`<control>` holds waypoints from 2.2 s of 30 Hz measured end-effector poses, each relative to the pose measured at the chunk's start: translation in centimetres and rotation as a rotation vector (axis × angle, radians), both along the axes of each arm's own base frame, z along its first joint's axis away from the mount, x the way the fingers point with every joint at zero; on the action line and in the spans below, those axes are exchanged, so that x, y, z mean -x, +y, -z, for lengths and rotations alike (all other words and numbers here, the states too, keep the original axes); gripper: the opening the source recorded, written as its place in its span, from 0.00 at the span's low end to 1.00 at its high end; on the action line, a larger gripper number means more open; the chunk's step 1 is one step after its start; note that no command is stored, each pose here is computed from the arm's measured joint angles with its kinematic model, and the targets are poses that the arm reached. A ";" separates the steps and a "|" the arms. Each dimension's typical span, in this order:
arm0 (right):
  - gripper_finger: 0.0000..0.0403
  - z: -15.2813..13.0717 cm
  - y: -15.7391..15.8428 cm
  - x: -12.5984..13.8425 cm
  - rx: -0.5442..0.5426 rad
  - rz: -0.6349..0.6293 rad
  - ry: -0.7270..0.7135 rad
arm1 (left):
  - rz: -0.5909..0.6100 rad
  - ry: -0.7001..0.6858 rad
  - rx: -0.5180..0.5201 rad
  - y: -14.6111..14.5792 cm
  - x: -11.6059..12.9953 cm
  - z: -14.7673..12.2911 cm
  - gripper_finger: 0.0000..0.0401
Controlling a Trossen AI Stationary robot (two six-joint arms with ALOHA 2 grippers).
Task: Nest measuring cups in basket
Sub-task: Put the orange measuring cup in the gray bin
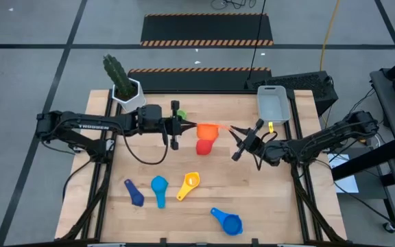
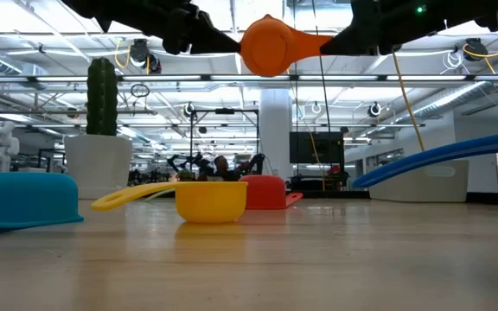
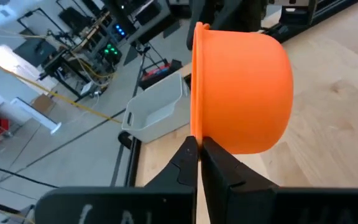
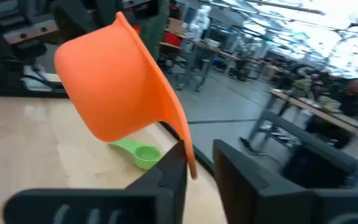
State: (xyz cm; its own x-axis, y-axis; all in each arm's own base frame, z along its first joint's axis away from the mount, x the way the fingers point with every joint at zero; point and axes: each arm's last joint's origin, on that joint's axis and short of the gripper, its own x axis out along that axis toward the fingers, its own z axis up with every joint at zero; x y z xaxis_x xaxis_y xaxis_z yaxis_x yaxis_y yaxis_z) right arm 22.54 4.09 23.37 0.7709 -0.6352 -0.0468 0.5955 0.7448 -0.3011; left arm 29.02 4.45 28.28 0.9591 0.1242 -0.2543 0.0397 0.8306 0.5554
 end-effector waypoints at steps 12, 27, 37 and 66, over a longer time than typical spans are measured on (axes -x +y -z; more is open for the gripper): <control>0.50 -0.6 3.3 1.4 0.150 0.059 0.086 | 0.119 -0.059 0.052 2.0 0.3 -0.4 0.00; 0.49 -3.7 5.2 0.3 0.298 0.201 0.228 | 0.280 -0.274 0.071 6.2 -3.7 5.5 0.01; 0.42 -3.1 5.4 -0.6 0.330 0.206 0.269 | 0.345 -0.275 0.064 6.9 -3.8 6.4 0.02; 0.16 -2.5 4.5 -1.1 0.347 0.165 0.302 | 0.374 -0.273 0.054 6.8 -3.8 6.4 0.02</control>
State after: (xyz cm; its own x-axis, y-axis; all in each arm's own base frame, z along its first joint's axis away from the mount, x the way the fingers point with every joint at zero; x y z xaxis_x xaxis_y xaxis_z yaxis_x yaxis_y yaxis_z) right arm 23.64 8.61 25.83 0.6430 -0.7656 -0.0171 0.5449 0.4731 -0.6923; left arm 32.83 11.28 21.89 0.9682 -0.2496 0.0174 0.2003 0.8149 0.5439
